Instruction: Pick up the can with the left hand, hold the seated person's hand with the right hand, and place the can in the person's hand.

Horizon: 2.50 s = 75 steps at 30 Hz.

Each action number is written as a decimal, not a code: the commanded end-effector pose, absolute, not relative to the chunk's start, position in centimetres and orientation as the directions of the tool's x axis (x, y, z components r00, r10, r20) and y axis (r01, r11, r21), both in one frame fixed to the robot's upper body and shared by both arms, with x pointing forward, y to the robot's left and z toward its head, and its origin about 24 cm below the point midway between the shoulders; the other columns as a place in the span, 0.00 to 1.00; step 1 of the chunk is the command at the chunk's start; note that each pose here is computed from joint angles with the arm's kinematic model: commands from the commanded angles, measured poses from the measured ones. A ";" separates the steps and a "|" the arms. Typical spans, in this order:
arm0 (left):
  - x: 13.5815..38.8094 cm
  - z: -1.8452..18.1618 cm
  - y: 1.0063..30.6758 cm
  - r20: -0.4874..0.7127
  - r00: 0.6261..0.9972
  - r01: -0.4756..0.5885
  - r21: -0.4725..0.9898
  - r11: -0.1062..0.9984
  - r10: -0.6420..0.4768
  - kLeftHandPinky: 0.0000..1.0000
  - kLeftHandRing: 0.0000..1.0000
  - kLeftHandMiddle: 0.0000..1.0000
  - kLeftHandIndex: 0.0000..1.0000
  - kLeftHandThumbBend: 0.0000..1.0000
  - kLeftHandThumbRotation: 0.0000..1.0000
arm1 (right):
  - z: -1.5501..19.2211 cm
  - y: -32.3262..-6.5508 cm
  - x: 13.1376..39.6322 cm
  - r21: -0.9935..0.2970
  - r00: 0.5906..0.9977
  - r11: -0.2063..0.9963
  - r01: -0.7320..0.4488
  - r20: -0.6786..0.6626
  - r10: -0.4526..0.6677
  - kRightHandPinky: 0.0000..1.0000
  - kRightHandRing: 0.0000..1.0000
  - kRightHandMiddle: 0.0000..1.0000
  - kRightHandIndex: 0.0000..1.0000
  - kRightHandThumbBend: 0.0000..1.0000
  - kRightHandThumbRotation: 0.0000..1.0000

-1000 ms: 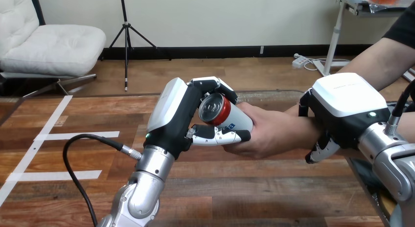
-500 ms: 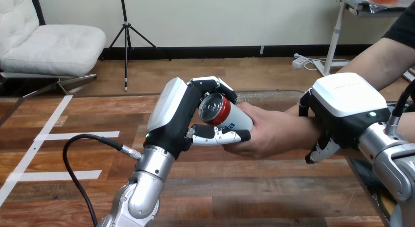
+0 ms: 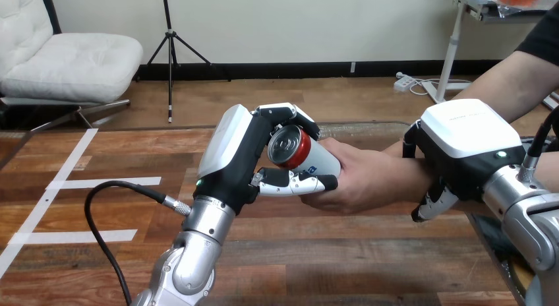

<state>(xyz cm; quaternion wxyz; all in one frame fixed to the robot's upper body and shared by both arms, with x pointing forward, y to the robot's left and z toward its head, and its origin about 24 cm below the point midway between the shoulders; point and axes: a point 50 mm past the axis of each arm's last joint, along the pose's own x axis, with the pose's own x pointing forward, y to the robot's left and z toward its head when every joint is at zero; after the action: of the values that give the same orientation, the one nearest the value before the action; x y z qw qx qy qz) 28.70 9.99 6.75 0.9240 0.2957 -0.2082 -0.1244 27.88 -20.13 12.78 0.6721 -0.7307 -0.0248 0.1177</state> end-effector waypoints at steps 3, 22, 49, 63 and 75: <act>29.0 8.1 9.7 0.367 0.858 0.073 0.605 0.793 -0.359 0.33 0.39 0.47 0.50 0.67 0.00 | 16.2 -18.6 28.0 -0.998 0.965 -0.065 0.025 0.007 0.261 0.11 0.18 0.28 0.48 0.87 0.00; 28.9 7.9 10.1 0.355 0.858 0.096 0.599 0.795 -0.372 0.34 0.40 0.48 0.51 0.67 0.00 | 15.8 -18.3 28.0 -0.994 0.967 -0.111 0.009 -0.019 0.253 0.25 0.33 0.41 0.53 0.87 0.00; 29.1 8.2 10.0 0.324 0.855 0.192 0.527 0.828 -0.405 0.35 0.41 0.49 0.52 0.68 0.00 | 14.9 -17.8 26.9 -0.986 0.962 -0.164 -0.033 -0.075 0.262 0.64 0.68 0.70 0.69 0.96 0.00; 29.5 8.0 10.8 0.300 0.875 0.181 0.526 0.831 -0.381 0.34 0.40 0.48 0.52 0.66 0.00 | 14.6 -17.9 26.7 -0.987 0.960 -0.160 -0.016 -0.060 0.272 0.67 0.72 0.74 0.74 0.94 0.01; 29.5 7.9 11.2 0.301 0.881 0.155 0.545 0.824 -0.365 0.34 0.40 0.48 0.52 0.68 0.00 | 14.6 -17.9 26.6 -0.989 0.955 -0.143 0.032 -0.012 0.297 0.67 0.74 0.76 0.76 0.93 0.02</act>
<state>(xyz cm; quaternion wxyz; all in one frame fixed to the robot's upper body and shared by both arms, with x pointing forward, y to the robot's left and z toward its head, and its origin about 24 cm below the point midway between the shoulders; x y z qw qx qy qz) 28.56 10.47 6.22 0.9381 0.2516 -0.1736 -0.1628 26.46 -18.17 13.35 0.6365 -0.7564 -0.0727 0.1323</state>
